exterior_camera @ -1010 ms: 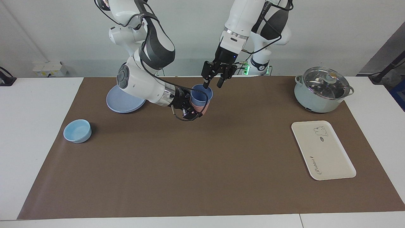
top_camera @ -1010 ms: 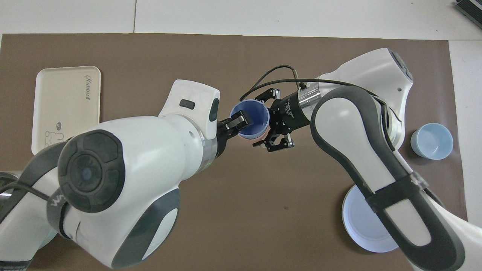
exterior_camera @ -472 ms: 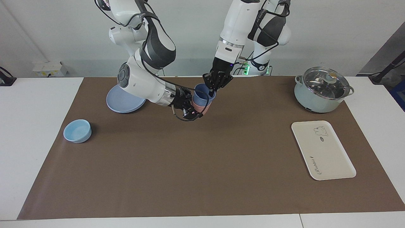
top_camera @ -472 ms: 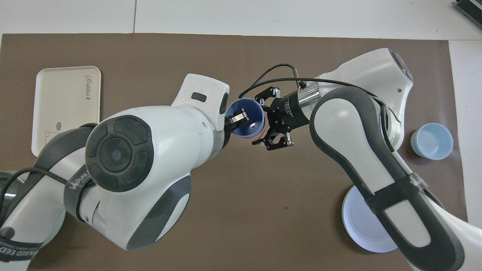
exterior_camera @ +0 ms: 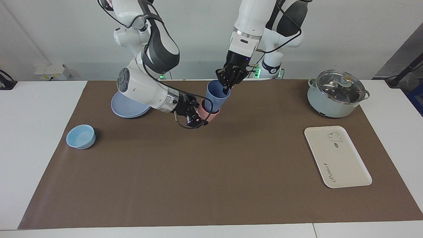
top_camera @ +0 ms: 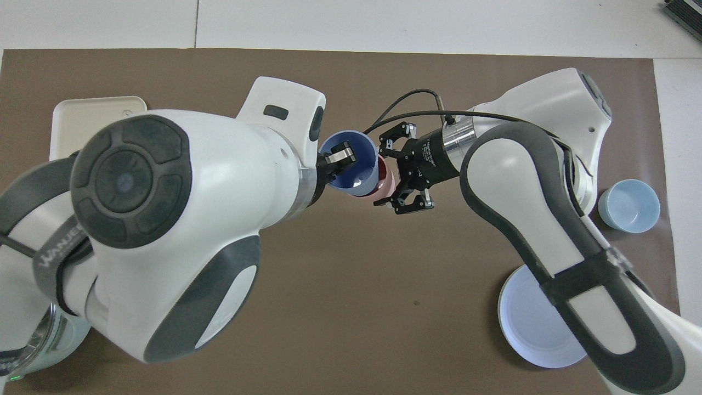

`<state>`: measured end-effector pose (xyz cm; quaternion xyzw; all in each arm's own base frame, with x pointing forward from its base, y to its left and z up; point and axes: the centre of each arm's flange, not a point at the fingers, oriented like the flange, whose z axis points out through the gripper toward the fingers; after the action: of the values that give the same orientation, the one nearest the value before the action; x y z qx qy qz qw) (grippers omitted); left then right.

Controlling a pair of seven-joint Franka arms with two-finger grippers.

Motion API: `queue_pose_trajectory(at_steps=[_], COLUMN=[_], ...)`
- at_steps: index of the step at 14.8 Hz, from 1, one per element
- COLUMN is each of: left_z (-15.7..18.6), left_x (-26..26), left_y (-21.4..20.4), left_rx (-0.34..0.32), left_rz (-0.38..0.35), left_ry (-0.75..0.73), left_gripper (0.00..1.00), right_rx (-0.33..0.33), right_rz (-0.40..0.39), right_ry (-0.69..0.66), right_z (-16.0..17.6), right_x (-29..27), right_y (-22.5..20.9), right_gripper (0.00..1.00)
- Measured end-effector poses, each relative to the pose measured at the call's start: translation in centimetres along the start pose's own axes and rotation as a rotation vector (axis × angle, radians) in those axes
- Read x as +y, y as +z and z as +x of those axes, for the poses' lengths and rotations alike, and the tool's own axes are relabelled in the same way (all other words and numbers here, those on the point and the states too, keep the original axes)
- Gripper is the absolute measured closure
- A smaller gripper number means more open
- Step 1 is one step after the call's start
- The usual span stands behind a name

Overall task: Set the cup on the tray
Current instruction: 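Carry the blue cup to the tray while the right gripper withdraws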

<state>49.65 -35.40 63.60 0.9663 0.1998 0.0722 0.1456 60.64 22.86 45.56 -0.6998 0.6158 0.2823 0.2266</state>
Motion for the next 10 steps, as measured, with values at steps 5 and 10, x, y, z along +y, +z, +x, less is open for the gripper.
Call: queue_pose_trajectory(at_steps=[5, 10], left_z=[6.3, 14.7], left_x=[-4.5, -14.9], left_y=[-1.2, -0.4], left_rx=[0.025, 0.015], left_rz=[0.033, 0.095], left_ry=[0.001, 0.110], left_gripper=[0.94, 0.94], right_rx=[0.003, -0.066], right_rz=[0.080, 0.141], right_ry=[0.034, 0.033], right_z=[9.3, 18.2], right_x=[-0.7, 0.6], right_y=[-5.9, -10.1], right_gripper=[0.22, 0.22])
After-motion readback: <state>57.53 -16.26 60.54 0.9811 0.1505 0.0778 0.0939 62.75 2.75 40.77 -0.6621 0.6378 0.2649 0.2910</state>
